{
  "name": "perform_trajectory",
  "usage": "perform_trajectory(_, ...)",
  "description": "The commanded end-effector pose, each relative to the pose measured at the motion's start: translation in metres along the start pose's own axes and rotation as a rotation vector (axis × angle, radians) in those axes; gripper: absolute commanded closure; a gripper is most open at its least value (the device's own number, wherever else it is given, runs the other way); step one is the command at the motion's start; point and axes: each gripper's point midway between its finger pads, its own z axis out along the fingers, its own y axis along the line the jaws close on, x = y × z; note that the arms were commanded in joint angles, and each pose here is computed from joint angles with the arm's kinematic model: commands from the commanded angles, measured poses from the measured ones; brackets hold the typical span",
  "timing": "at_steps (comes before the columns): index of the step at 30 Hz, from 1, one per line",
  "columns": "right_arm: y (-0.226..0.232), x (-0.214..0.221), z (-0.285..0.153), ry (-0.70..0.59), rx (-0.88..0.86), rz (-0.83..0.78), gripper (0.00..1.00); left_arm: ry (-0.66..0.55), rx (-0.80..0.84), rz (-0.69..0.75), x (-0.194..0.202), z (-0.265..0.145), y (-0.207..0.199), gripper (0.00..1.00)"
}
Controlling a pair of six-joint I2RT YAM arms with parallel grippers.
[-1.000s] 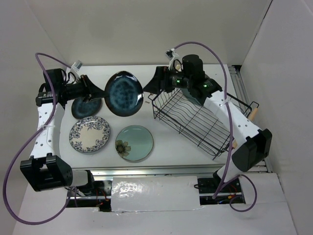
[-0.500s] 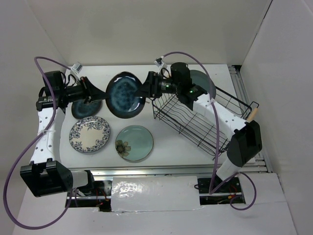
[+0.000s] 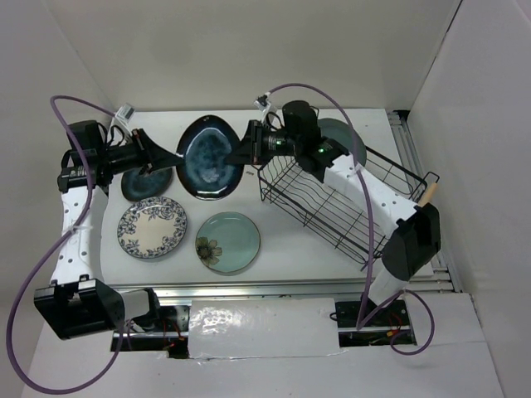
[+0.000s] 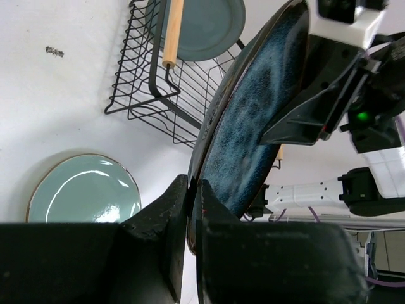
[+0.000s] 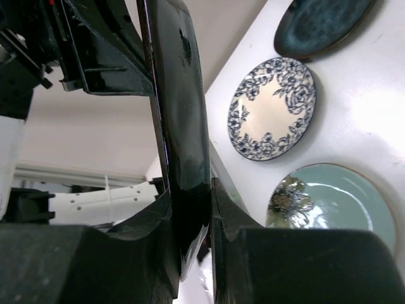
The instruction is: Load the plates into the dish rack
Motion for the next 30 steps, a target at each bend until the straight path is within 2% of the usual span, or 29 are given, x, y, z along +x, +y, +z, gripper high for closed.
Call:
perform_trajectory(1,0.044,-0.039,-0.017,-0.084,0.008,-0.241,1.00,-0.007,0.063,0.091,-0.003,-0.011,-0.034,0.88)
perform_trajectory(2,0.051,-0.049,-0.028,-0.100,0.043,-0.261,1.00,-0.009,0.050,0.084,-0.006,-0.011,-0.031,0.77)
perform_trajectory(3,0.045,-0.065,-0.038,-0.148,0.110,-0.312,1.00,-0.027,0.027,0.100,-0.012,-0.014,-0.032,0.55)
perform_trajectory(4,0.050,-0.076,-0.053,-0.172,0.158,-0.331,1.00,-0.027,0.004,0.081,-0.012,-0.015,-0.029,0.44)
perform_trajectory(5,0.048,-0.087,-0.065,-0.204,0.206,-0.351,1.00,-0.045,-0.014,0.090,-0.017,-0.018,-0.032,0.40)
perform_trajectory(6,0.044,-0.108,-0.089,-0.281,0.290,-0.406,1.00,-0.073,-0.054,0.087,-0.022,-0.022,-0.028,0.39)
perform_trajectory(8,0.044,-0.126,-0.124,-0.353,0.379,-0.460,1.00,-0.104,-0.068,0.100,-0.024,-0.031,-0.033,0.34)
perform_trajectory(9,0.042,-0.141,-0.154,-0.410,0.465,-0.531,1.00,-0.125,-0.079,0.105,-0.026,-0.036,-0.033,0.33)
perform_trajectory(11,0.034,-0.153,-0.184,-0.452,0.569,-0.598,1.00,-0.139,-0.090,0.114,-0.027,-0.039,-0.033,0.30)
perform_trajectory(12,0.024,-0.162,-0.205,-0.477,0.674,-0.662,1.00,-0.144,-0.095,0.120,-0.028,-0.041,-0.032,0.29)
perform_trajectory(14,0.018,-0.170,-0.242,-0.551,0.791,-0.725,1.00,-0.134,-0.100,0.107,-0.028,-0.040,-0.027,0.29)
perform_trajectory(17,0.011,-0.168,-0.278,-0.619,0.871,-0.947,1.00,-0.121,-0.106,0.090,-0.026,-0.037,-0.018,0.30)
perform_trajectory(18,-0.011,-0.163,-0.276,-0.583,0.916,-1.072,1.00,-0.123,-0.106,0.095,-0.026,-0.038,-0.017,0.30)
perform_trajectory(20,-0.020,-0.158,-0.290,-0.549,0.962,-1.160,1.00,-0.116,-0.099,0.088,-0.024,-0.037,-0.014,0.30)
perform_trajectory(23,-0.057,-0.146,-0.285,-0.361,0.931,-1.169,1.00,-0.109,-0.092,0.080,-0.025,-0.034,-0.009,0.31)
perform_trajectory(30,-0.118,-0.136,-0.284,-0.174,0.894,-1.125,1.00,-0.096,-0.120,0.050,-0.033,-0.033,-0.003,0.32)
